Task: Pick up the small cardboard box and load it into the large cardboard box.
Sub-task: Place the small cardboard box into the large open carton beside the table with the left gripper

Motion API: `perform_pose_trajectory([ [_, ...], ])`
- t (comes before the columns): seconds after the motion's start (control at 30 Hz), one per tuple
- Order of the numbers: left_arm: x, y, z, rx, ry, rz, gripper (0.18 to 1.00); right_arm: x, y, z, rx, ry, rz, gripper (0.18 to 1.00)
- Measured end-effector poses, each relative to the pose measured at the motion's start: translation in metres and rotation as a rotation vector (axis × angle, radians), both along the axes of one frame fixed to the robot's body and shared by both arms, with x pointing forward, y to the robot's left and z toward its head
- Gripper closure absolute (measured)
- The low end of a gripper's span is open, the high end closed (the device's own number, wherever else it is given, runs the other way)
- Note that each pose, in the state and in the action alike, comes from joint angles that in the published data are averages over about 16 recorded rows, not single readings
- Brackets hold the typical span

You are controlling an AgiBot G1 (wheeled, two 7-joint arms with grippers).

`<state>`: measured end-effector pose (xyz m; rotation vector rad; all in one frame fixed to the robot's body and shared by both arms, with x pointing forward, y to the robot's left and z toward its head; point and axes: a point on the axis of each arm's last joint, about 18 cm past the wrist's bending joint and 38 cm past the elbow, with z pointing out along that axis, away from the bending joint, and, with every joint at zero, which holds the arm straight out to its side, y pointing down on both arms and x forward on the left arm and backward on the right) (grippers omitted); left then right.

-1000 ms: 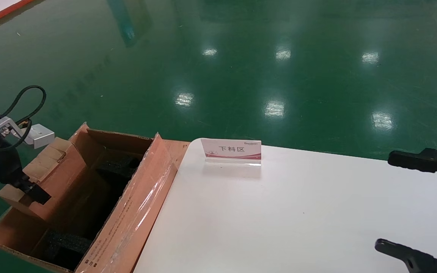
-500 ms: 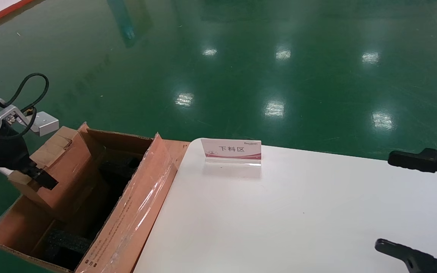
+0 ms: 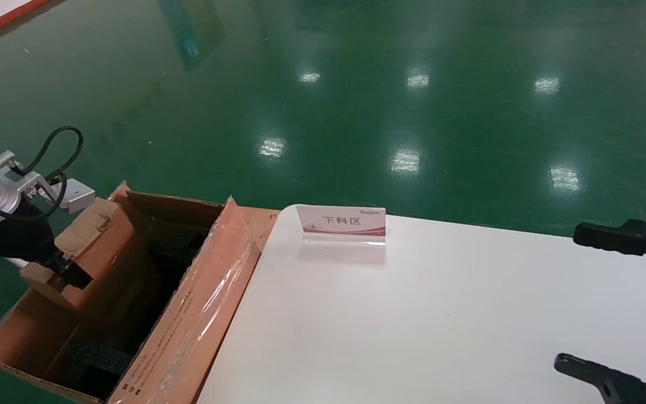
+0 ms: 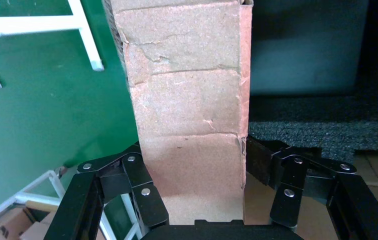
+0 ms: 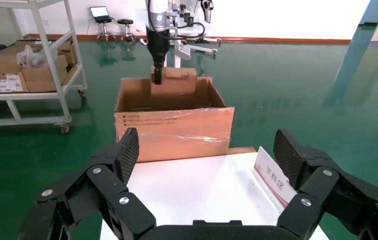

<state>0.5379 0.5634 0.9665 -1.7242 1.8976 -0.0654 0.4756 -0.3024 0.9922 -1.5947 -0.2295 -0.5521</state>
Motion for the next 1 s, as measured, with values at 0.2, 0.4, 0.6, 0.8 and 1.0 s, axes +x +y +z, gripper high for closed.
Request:
perform_pose_trajectory([
  [0.2, 0.002, 0.005, -0.011, 0.002, 0.020, 0.019, 0.883, 0.000, 0.000, 0.000, 0.000, 0.000, 0.000, 0.178],
  [0.4, 0.004, 0.007, -0.019, 0.001, 0.041, 0.037, 0.883, 0.000, 0.000, 0.000, 0.000, 0.000, 0.000, 0.178],
  [0.6, 0.004, 0.007, -0.023, 0.001, 0.055, 0.049, 0.882, 0.000, 0.000, 0.000, 0.000, 0.000, 0.000, 0.178],
  [0.8, 0.005, 0.007, -0.024, 0.001, 0.061, 0.054, 0.868, 0.000, 0.000, 0.000, 0.000, 0.000, 0.000, 0.178],
  [1.0, 0.004, 0.008, -0.024, 0.001, 0.061, 0.054, 0.829, 0.000, 0.000, 0.000, 0.000, 0.000, 0.000, 0.178],
])
